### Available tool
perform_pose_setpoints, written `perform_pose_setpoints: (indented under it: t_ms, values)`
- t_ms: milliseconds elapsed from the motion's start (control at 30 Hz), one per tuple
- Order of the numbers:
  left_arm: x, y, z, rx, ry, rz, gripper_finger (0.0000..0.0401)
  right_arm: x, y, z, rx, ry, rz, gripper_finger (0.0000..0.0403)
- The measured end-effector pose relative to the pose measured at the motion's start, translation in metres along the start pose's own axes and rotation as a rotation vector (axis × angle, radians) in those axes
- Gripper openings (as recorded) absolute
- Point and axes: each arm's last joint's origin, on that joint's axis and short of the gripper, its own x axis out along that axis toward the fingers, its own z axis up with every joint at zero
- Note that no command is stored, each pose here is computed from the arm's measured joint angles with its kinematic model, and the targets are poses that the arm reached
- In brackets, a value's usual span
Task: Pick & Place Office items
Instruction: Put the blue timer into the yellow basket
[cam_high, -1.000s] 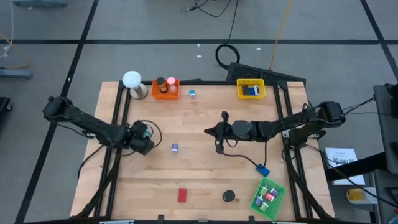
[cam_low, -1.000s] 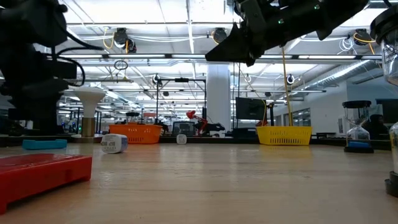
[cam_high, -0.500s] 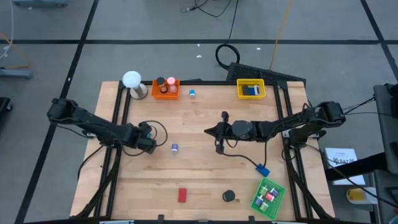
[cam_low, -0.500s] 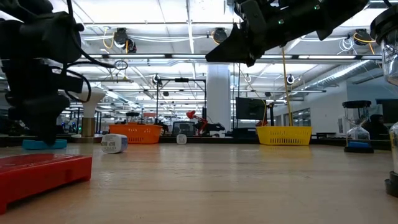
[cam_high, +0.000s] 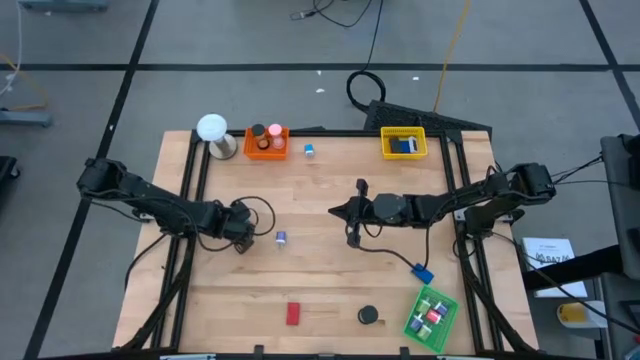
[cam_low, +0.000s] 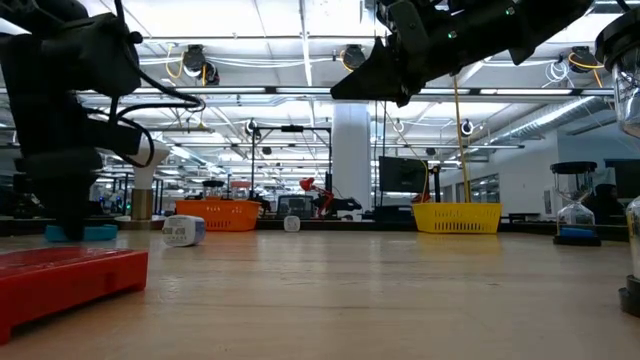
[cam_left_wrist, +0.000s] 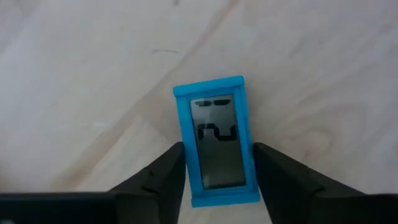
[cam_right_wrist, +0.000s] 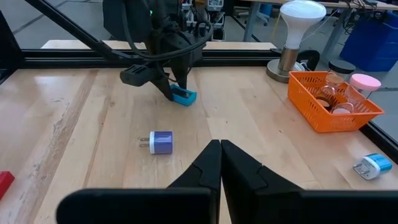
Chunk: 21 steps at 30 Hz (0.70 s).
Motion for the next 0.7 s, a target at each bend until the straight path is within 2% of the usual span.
perform_pose_setpoints:
  t_ms: [133,300,367,533,700]
  values:
    - [-0.001,-0.001,0.0,0.059,0.024,-0.03,0.0154,0.0,0.0,0.0,-0.001,0.0,0.0,0.0004]
    - [-0.006,-0.004,0.004,0.137,0.032,-0.038,0.016,0.0,0.0,0.0,-0.011,0.0,0.0,0.0004]
    - [-0.015,-0.007,0.011,0.18,-0.005,-0.041,0.0162,0.0,0.0,0.0,-0.015,0.001,0.0,0.0004]
    - [-0.042,-0.023,0.04,0.294,-0.257,-0.092,0.0157,-0.001,0.001,0.0,-0.02,0.007,0.005,0.0004]
    - [-0.051,-0.041,0.079,0.356,-0.59,-0.264,0.016,-0.005,0.007,-0.001,-0.055,0.027,0.025,0.0004]
